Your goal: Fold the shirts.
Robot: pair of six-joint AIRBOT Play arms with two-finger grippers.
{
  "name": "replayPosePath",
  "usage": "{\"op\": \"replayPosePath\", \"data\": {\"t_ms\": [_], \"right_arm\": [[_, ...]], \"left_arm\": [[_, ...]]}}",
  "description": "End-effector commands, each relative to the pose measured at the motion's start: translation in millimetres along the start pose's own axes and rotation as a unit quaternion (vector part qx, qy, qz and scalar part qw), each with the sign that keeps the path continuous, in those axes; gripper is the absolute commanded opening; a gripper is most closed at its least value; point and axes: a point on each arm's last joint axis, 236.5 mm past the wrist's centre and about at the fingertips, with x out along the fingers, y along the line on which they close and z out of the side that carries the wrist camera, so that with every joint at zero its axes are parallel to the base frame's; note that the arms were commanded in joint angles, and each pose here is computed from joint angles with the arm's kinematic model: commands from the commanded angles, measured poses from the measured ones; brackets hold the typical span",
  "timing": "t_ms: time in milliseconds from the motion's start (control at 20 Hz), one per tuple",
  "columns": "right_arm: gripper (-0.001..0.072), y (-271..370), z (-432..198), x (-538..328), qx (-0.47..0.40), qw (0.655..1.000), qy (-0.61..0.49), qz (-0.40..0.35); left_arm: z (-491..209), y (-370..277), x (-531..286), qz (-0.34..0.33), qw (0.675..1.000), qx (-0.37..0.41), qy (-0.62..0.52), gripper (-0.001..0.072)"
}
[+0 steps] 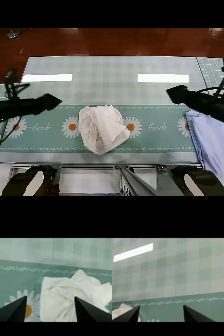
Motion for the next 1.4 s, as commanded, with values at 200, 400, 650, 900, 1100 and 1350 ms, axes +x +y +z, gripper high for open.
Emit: {"op": "replayPosePath", "data": {"t_ms": [200, 400, 650, 900, 1100, 1350], "right_arm": [[0.062, -105, -85, 2, 0.054, 0.98, 0.142, -0.128], [0.062, -79, -129, 27, 0.05, 0.979, 0.18, -0.076], [0.062, -42, -174, 34, 0.043, 0.971, 0.231, -0.042], [0.062, 27, -220, 45, 0.057, 0.958, 0.281, 0.033], [0.062, 77, -264, 81, 0.08, 0.945, 0.308, 0.07], [0.062, 103, -276, 124, 0.082, 0.94, 0.327, 0.057]], "left_arm": [[-140, -88, 49, -0.133, 0.96, 0.051, 0.24, 0.0698], [-164, -110, 103, -0.153, 0.952, 0.042, 0.261, 0.0698], [-134, -123, 146, -0.168, 0.953, 0.005, 0.251, 0.0501], [-46, -128, 133, -0.198, 0.963, 0.008, 0.184, 0.0039], [-32, -117, 117, -0.211, 0.959, 0.0, 0.19, 0.0039], [-37, -119, 115, -0.216, 0.956, 0.008, 0.199, 0.004]]}}
